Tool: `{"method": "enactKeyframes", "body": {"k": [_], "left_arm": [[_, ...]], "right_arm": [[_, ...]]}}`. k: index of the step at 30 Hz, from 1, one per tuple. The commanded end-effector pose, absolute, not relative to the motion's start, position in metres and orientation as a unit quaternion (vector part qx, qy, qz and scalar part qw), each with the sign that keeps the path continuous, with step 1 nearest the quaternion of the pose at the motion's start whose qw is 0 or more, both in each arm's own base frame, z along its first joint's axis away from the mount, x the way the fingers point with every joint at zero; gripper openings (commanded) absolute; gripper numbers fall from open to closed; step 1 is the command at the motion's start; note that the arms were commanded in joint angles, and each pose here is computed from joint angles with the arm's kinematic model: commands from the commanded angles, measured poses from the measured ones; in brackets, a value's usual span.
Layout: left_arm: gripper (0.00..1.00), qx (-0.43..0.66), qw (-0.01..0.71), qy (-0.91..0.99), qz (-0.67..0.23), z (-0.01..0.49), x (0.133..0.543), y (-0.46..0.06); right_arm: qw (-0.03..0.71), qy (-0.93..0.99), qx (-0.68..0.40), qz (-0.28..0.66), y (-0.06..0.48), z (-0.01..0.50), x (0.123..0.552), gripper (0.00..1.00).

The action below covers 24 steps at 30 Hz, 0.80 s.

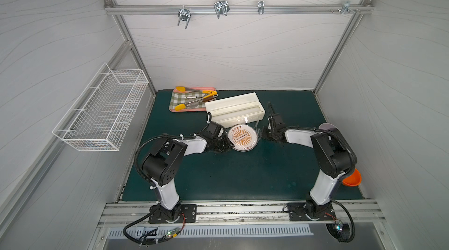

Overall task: Wrap the plate with plastic wrap
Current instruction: Pick up the plate at the center of the board.

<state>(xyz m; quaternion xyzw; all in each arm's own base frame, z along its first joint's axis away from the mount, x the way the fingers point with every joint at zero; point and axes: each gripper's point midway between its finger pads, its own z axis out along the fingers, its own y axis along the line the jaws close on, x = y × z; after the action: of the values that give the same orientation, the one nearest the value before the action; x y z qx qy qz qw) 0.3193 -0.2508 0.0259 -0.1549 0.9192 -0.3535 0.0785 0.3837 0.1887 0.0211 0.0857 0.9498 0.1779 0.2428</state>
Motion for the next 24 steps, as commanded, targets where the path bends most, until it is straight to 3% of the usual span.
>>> {"method": "enactKeyframes", "body": {"k": [1,9,19,20,24], "left_arm": [[0.38,-0.159,0.104,0.915,-0.356,0.029,0.339,-0.247],[0.32,-0.17,0.124,0.899,-0.384,0.026,0.359,-0.254],[0.02,-0.188,0.109,0.892,-0.397,0.012,0.354,-0.25],[0.0,-0.188,0.109,0.891,-0.398,0.012,0.353,-0.249],[0.0,-0.19,0.116,0.89,-0.397,0.019,0.351,-0.244]], "right_arm": [[0.179,0.97,0.096,0.135,0.173,-0.021,0.359,0.0],[0.178,0.97,0.096,0.136,0.174,-0.021,0.359,0.0],[0.16,0.97,0.092,0.157,0.178,-0.023,0.355,0.0],[0.155,0.97,0.094,0.16,0.177,-0.024,0.354,0.02],[0.145,0.969,0.11,0.169,0.169,-0.014,0.35,0.35]]}}
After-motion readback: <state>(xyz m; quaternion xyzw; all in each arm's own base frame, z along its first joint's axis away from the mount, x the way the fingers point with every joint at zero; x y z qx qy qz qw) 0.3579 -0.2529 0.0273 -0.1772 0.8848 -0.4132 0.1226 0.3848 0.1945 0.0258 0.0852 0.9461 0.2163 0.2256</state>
